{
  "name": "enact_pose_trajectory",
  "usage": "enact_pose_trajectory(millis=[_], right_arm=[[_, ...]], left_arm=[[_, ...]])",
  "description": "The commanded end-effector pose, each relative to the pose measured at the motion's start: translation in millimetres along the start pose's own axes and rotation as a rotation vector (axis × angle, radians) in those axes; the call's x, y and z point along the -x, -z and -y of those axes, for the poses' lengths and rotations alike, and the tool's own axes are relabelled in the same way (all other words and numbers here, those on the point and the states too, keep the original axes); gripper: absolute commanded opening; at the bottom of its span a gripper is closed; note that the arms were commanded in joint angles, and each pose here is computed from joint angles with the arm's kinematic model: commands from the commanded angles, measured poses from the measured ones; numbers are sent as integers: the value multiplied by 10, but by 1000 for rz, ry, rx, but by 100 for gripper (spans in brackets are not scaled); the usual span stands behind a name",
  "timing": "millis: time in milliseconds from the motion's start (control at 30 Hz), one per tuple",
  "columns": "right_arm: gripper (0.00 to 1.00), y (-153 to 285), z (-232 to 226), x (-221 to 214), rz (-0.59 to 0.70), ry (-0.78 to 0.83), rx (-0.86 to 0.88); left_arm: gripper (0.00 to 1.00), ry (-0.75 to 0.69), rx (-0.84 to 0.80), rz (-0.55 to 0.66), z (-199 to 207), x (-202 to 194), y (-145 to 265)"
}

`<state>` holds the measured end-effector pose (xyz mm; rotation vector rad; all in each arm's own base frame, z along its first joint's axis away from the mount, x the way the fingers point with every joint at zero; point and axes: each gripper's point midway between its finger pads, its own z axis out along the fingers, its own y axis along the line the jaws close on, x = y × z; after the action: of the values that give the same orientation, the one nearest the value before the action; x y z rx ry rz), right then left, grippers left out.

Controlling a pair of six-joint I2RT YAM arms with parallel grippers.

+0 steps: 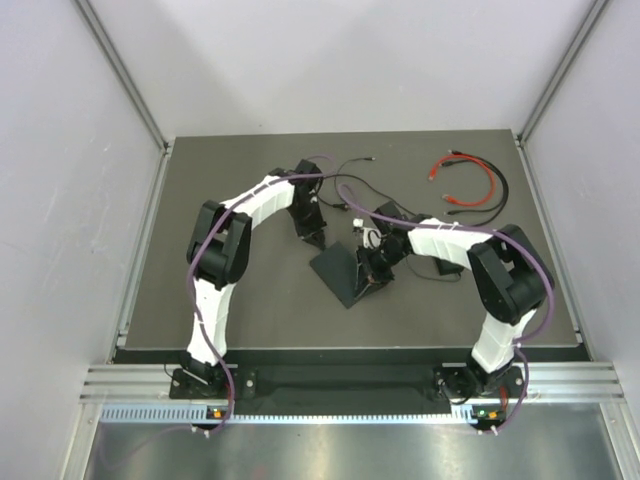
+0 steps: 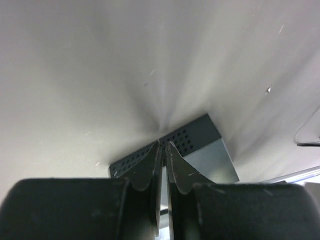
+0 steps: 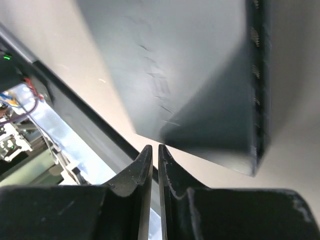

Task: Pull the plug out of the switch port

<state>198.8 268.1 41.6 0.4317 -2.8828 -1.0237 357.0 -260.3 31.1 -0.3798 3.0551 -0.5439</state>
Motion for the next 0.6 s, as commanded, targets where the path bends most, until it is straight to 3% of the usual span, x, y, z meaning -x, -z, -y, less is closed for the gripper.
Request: enact_pose_trajectory(millis=[0,200,433,567], right_arm=[[10,253,-405,292,111,121,76],[11,557,-284,489,187,202,-88],[14,695,-24,990,213,213,-216],[17,688,254,1127,153,187,-353]], left_arm=[[12,36,31,54,-110,142,450],[16,16,77,154,-414,60,1094],[13,112,-84,25,-471,-645,956],[13,136,-128,-3,-401,-846,821]])
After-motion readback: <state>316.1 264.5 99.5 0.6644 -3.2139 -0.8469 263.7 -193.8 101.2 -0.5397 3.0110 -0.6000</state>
